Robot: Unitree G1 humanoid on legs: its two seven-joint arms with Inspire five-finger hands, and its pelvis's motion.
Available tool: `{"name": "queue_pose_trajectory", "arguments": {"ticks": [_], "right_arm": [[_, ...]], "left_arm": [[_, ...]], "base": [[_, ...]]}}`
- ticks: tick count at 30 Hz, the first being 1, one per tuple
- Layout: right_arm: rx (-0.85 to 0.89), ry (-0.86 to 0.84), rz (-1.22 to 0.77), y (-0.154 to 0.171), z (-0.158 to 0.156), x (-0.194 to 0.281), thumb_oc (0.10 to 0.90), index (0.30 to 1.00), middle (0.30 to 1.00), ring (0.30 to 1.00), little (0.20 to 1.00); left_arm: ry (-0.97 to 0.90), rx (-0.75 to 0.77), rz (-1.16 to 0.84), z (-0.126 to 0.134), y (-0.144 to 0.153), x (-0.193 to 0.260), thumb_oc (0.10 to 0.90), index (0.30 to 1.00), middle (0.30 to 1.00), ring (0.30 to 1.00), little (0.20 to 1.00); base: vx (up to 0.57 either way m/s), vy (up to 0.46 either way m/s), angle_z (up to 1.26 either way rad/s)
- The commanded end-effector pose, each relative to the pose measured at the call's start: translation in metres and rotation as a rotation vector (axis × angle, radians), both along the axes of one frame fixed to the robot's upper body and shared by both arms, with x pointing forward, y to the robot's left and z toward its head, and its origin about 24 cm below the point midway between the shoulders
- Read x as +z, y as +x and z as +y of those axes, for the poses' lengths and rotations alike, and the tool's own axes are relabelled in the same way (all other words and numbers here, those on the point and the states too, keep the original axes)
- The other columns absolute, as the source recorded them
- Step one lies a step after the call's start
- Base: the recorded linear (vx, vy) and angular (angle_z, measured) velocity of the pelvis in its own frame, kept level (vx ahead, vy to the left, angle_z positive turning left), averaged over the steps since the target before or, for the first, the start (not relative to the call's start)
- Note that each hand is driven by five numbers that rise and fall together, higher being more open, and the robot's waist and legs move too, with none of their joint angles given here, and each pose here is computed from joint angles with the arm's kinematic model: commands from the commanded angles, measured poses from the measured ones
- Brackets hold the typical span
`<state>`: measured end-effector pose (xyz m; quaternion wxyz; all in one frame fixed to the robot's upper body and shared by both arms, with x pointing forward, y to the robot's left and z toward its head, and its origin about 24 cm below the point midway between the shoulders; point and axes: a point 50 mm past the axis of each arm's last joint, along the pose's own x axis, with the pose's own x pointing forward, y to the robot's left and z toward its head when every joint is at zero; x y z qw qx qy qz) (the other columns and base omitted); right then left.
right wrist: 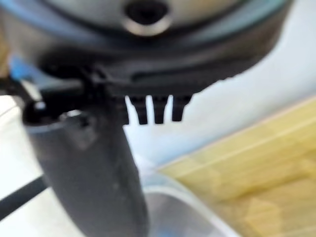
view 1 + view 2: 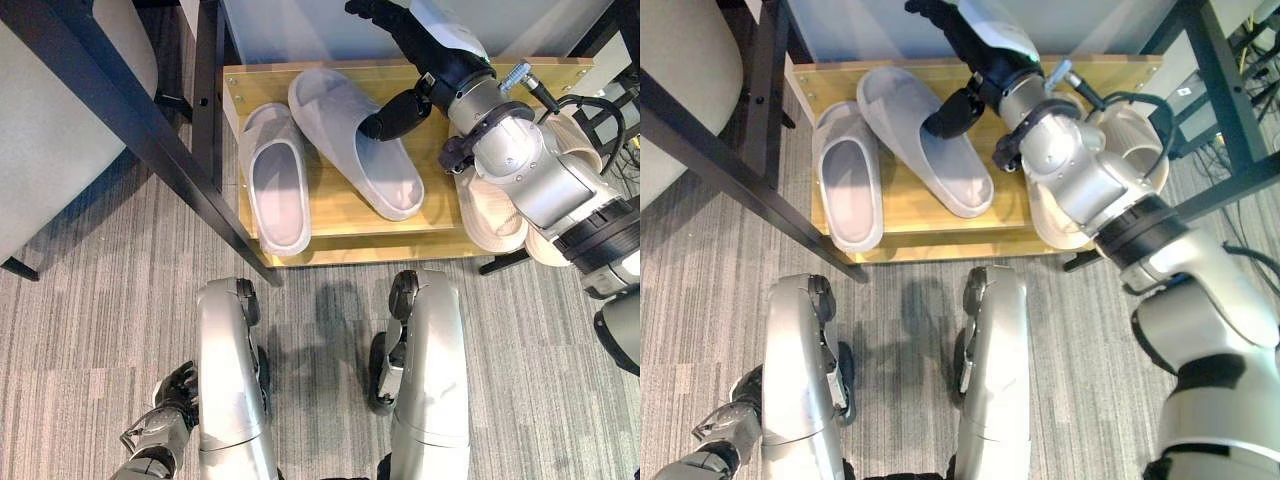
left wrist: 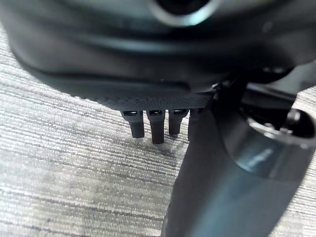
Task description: Arrange the slippers neatly on the shoe rack.
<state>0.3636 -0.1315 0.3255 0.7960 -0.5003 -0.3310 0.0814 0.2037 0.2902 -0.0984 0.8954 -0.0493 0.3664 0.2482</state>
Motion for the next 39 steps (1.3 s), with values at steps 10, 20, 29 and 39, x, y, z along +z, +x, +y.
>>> {"name": "queue_pose_trajectory", "arguments": {"ticks": [10, 20, 29, 39], "right_arm": [[0.091, 0.091, -0.193, -0.028, 0.002, 0.059, 0.8, 0.9, 0.9, 0.9, 0.9], [0.049, 0.07, -0.164, -0.026, -0.011, 0.051, 0.8, 0.9, 0.9, 0.9, 0.9], [0.071, 0.093, -0.187, -0.046, -0.036, 0.033, 0.8, 0.9, 0.9, 0.9, 0.9], [0.003, 0.207, -0.362, -0.076, -0.067, 0.022, 0.8, 0.9, 0.9, 0.9, 0.9]], "left_arm": [[-0.002, -0.126, -0.033, -0.022, 0.022, 0.005, 0.8, 0.9, 0.9, 0.9, 0.9], [-0.006, -0.134, -0.031, -0.024, 0.022, 0.005, 0.8, 0.9, 0.9, 0.9, 0.9], [-0.024, -0.132, -0.045, -0.029, 0.023, 0.004, 0.8, 0.9, 0.9, 0.9, 0.9], [-0.009, -0.124, -0.02, -0.03, 0.016, -0.001, 0.8, 0.9, 0.9, 0.9, 0.9]], "base": [[0.0, 0.0, 0.0], [0.0, 0.0, 0.0], [0.0, 0.0, 0.0], [0.0, -0.003, -0.01]]}}
